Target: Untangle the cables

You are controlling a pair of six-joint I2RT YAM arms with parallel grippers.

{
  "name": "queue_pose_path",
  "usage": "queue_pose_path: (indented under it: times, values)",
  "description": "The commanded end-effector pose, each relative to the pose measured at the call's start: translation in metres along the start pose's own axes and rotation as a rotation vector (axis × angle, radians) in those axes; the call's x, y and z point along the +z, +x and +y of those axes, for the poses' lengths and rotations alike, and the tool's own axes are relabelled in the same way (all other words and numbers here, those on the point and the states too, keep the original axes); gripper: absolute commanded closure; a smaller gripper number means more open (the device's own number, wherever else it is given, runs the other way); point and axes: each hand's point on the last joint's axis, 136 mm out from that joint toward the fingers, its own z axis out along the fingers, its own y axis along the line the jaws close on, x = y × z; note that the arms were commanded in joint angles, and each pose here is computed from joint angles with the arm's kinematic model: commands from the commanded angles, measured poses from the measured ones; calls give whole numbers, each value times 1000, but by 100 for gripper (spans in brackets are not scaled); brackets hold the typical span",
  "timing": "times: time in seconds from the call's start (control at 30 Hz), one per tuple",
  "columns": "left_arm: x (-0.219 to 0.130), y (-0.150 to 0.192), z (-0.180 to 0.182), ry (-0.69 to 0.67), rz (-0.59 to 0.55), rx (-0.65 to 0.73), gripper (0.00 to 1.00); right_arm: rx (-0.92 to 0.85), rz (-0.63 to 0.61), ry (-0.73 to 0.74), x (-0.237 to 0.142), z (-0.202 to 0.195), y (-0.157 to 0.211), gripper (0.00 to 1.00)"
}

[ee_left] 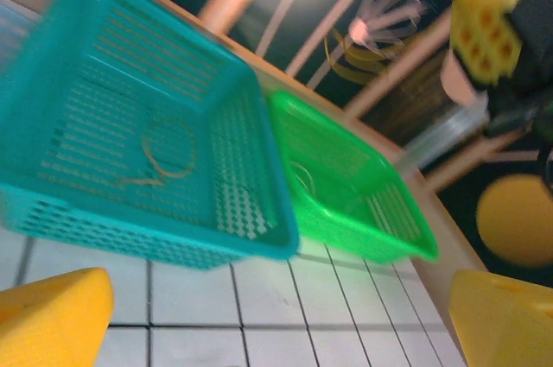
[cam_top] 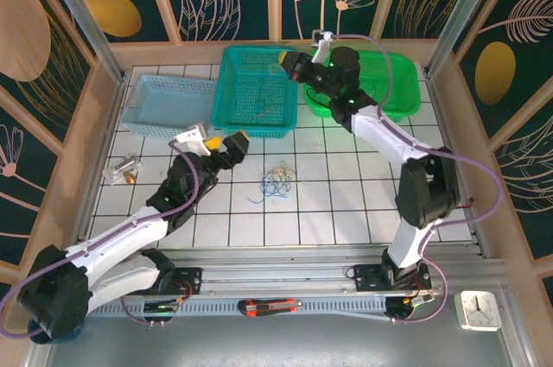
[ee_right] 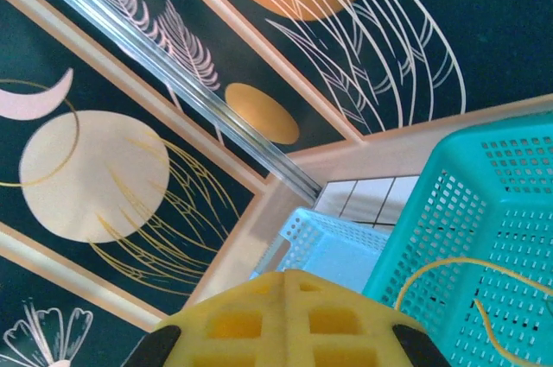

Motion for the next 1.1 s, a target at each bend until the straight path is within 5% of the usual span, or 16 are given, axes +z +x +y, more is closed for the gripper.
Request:
queue_pose_path:
  times: [0.0,0.2,0.3,0.4,0.7,1.07]
  values:
    - [-2,1,18,-80,6,-60,1,-10,-10,-38,26,-10,-2,100]
    - [0,3,16,-68,22,-57,1,12,46,-9,82,-56,15,96]
    - [1,4,15,-64,27,-54,1,19,90,-5,107,-69,19,63]
    - [1,5,15,-66,33,-45,1,14,109,-13,115,-64,16,52]
    - [5,20,21,-62,73,-56,1,-26,67,-52,67,-20,-1,51]
    - [5,37,24,-50,139,-32,1,-52,67,10,-33,-4,34,52]
